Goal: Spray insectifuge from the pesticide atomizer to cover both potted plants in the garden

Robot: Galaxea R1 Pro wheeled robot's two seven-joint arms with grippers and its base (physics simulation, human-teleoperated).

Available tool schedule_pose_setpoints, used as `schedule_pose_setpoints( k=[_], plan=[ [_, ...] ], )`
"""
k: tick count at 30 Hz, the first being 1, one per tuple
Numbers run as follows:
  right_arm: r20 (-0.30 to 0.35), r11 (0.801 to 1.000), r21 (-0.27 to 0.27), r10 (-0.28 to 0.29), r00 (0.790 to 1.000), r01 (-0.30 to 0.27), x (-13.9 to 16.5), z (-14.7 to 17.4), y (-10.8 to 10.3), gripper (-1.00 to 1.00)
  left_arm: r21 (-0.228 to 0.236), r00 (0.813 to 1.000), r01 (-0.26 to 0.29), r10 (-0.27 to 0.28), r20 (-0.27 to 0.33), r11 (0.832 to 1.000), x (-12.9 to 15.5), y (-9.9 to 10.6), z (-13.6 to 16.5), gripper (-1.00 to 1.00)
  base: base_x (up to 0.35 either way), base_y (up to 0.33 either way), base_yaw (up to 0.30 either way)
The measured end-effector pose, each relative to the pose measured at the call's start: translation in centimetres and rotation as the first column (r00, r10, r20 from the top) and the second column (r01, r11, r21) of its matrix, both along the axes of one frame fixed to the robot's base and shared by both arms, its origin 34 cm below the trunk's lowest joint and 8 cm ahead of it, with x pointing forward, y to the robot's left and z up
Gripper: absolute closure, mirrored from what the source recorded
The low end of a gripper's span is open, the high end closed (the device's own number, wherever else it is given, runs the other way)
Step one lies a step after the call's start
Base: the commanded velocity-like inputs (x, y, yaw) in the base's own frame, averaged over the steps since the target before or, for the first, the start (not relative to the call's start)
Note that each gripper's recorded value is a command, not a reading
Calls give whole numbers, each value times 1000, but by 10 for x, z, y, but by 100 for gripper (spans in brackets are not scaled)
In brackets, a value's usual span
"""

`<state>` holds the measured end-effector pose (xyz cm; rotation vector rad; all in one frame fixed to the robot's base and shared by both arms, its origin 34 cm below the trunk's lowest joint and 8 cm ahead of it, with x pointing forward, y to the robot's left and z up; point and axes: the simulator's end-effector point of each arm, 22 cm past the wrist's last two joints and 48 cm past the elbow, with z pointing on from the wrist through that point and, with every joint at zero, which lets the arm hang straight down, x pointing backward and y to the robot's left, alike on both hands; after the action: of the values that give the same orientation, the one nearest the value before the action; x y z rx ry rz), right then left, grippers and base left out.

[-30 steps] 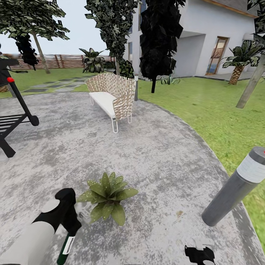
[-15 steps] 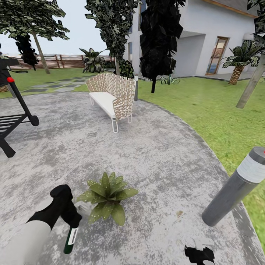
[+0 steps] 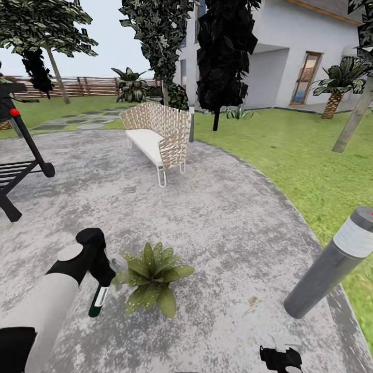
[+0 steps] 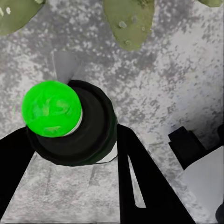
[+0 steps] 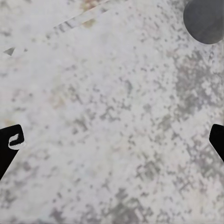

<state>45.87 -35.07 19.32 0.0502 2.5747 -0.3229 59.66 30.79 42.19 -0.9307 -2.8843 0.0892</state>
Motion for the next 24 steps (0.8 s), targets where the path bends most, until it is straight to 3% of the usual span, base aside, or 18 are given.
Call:
schedule_pose_setpoints(
  k=[2, 6, 12, 20, 24],
  plan=[
    [0, 1000, -1, 0, 1000, 0, 0, 0, -1, -100, 21, 1000, -3, 3, 3, 1000, 13, 6, 12, 100, 0, 0, 0],
    [0, 1000, -1, 0, 1000, 0, 0, 0, -1, -100, 14, 999, -4, 4, -45, 1000, 26, 7, 25, 100, 0, 0, 0],
    [0, 1000, -3, 0, 1000, 0, 0, 0, -2, -100, 21, 996, 10, -8, -86, 1000, 20, 10, 23, 100, 0, 0, 0],
    [0, 1000, -1, 0, 1000, 0, 0, 0, -1, -100, 21, 996, 19, -17, -88, 1000, 20, 6, 21, 100, 0, 0, 6],
    [3, 1000, 1, 0, 1000, 0, 1, 0, 1, -100, 15, 997, 20, -19, -81, 1000, 22, 2, 22, 100, 25, -56, 223]
  ],
)
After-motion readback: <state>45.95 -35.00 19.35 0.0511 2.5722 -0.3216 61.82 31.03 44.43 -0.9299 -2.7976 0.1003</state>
